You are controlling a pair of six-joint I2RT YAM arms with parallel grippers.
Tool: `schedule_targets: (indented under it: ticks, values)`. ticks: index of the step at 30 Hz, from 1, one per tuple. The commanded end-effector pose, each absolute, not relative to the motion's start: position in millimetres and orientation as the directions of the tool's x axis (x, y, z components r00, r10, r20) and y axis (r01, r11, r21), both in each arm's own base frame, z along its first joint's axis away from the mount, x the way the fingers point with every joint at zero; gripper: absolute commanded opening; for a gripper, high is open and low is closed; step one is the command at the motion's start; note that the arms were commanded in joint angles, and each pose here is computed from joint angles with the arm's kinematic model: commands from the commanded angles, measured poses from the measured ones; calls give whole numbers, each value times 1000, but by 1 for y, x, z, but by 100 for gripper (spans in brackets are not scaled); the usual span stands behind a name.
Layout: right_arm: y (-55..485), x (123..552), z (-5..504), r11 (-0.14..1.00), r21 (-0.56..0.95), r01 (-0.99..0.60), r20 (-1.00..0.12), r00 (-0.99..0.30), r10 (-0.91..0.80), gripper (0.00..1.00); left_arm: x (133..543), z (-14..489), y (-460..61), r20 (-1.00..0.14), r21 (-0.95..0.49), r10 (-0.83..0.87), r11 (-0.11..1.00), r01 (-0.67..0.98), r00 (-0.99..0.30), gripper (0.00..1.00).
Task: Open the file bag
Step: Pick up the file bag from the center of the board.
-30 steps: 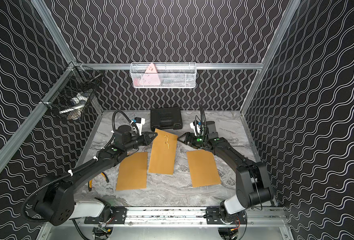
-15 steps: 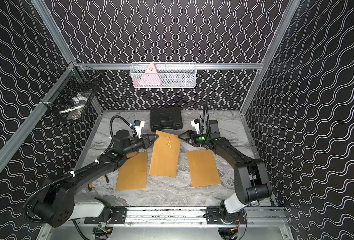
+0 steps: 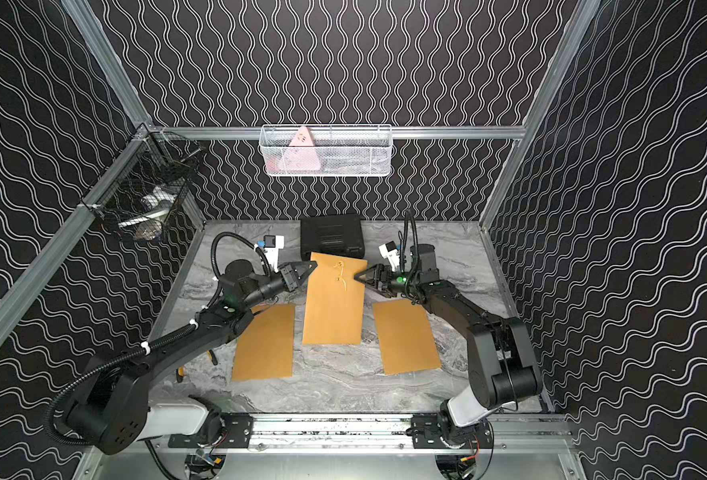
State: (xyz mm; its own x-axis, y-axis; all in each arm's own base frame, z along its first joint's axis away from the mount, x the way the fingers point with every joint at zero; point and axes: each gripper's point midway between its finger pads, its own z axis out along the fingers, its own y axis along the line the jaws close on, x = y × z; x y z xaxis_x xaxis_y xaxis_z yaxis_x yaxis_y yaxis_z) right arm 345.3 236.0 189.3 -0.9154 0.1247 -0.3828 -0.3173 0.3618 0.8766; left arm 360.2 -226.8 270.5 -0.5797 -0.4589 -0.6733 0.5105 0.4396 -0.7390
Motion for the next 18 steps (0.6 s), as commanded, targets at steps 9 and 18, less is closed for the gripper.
schedule_targets:
  ticks: [9, 18]
  values:
    - [256, 336, 218, 268, 857, -440, -473, -878, 69, 26, 365, 270, -231, -649, -761, -483, 388, 520, -588, 0]
    - [257, 336, 225, 251, 853, -458, -488, -870, 71, 5, 367, 259, -235, -649, -760, -442, 414, 501, -620, 12]
